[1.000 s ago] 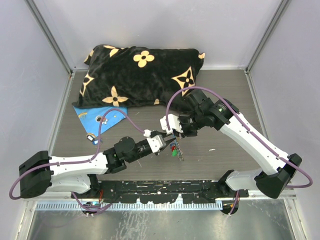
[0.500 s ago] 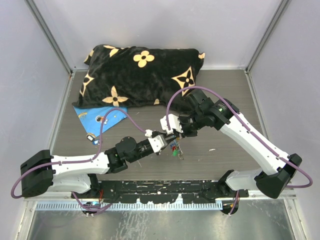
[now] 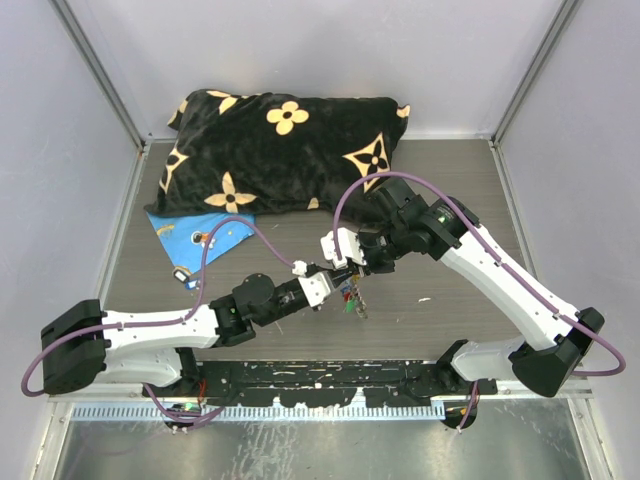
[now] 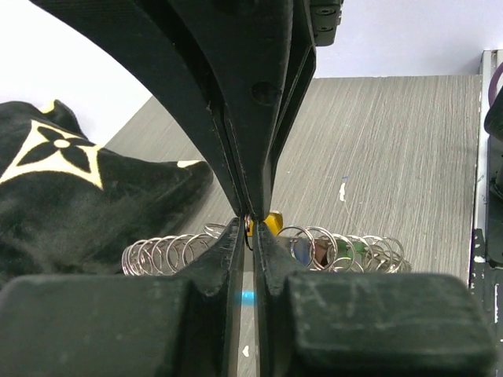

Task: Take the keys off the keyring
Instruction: Remove the key from the keyring.

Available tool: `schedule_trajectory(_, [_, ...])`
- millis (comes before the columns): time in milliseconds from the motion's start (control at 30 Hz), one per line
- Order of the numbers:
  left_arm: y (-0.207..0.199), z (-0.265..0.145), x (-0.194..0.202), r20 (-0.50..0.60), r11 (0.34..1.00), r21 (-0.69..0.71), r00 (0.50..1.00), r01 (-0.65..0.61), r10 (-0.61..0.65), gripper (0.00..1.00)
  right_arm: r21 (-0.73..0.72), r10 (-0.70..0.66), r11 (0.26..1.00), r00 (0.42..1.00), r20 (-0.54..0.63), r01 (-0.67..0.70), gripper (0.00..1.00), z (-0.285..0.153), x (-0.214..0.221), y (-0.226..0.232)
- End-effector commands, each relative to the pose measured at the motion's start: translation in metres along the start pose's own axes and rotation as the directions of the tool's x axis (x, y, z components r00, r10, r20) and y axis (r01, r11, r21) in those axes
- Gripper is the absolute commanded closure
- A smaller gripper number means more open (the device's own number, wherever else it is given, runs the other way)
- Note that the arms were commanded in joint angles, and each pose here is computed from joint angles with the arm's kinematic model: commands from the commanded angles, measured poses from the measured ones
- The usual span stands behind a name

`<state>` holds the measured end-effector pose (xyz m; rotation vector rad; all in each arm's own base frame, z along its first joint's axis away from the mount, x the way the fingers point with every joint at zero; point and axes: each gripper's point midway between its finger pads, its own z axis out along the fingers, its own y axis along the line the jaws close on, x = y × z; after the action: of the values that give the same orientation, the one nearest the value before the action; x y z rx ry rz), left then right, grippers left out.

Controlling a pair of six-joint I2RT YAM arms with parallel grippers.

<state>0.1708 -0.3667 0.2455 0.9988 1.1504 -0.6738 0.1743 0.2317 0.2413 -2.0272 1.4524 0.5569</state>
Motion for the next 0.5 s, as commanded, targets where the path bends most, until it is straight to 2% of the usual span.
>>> schedule_trajectory(0, [0.012, 0.008, -0.034, 0.079, 0.999, -0.038, 0.997, -0.004, 0.007, 0.96, 0.021, -0.062, 0.998, 0.992, 0.109, 0.06, 0.99, -0.012, -0.029, -0.001])
schedule_trajectory(33, [0.012, 0.008, -0.034, 0.077, 0.999, -0.039, 0.997, -0.004, 0.007, 1.0, 0.019, -0.062, 0.998, 0.992, 0.109, 0.06, 0.99, -0.012, -0.029, -0.001])
schedule_trajectory(233, [0.014, 0.005, -0.038, 0.085, 0.999, -0.045, 0.996, 0.018, -0.015, 1.0, 0.031, -0.049, 0.998, 0.992, 0.118, 0.046, 0.97, -0.013, -0.026, -0.003])
schedule_trajectory(467, [0.015, -0.004, -0.052, 0.154, 0.997, -0.032, 0.986, 0.071, -0.065, 1.0, 0.03, 0.014, 0.999, 0.973, 0.229, -0.021, 0.76, -0.024, -0.026, -0.008])
